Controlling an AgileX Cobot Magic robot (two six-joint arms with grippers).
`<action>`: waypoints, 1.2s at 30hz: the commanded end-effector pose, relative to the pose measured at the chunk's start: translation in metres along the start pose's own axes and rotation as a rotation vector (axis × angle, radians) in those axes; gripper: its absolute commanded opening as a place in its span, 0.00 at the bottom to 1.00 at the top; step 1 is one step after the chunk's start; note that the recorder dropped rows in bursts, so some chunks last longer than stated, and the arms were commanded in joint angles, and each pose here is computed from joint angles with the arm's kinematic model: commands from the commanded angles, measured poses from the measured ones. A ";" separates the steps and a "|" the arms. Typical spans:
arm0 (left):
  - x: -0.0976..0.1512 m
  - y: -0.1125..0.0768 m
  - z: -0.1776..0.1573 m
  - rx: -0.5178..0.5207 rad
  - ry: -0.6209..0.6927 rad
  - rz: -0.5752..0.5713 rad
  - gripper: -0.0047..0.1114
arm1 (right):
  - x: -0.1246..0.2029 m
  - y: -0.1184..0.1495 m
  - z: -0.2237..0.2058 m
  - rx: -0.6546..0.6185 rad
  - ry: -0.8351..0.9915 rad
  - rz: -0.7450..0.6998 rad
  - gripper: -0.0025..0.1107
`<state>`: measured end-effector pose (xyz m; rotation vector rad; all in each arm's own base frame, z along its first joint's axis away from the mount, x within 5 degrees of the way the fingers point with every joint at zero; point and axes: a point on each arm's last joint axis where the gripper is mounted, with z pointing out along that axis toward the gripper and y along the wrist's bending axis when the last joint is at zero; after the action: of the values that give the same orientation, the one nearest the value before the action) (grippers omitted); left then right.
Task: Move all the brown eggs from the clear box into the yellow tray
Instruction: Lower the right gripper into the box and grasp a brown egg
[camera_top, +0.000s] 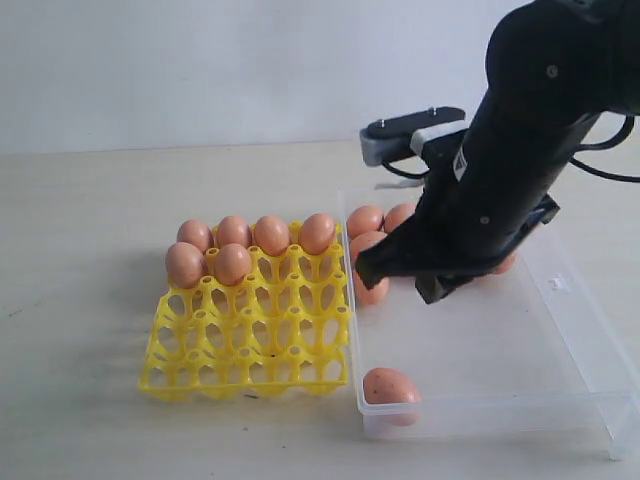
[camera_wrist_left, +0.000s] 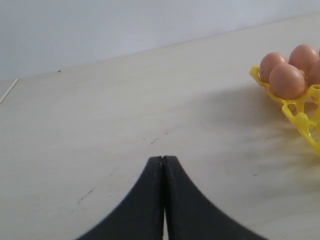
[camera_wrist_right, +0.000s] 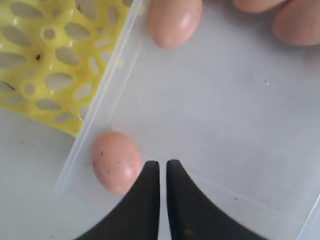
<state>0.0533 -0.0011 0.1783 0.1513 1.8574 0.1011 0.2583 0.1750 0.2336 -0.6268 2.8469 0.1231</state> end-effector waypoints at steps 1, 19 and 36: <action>-0.002 0.000 -0.001 -0.003 -0.019 -0.013 0.04 | 0.011 -0.001 0.011 -0.018 0.049 -0.145 0.22; -0.002 0.000 -0.001 -0.003 -0.019 -0.013 0.04 | 0.008 0.014 0.065 -0.146 0.080 -0.468 0.48; -0.002 0.000 -0.001 -0.003 -0.019 -0.013 0.04 | 0.018 0.022 0.108 -0.267 0.228 -0.497 0.42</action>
<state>0.0533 -0.0011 0.1783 0.1513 1.8574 0.1011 0.2571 0.2016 0.1350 -1.4331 2.7599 0.3505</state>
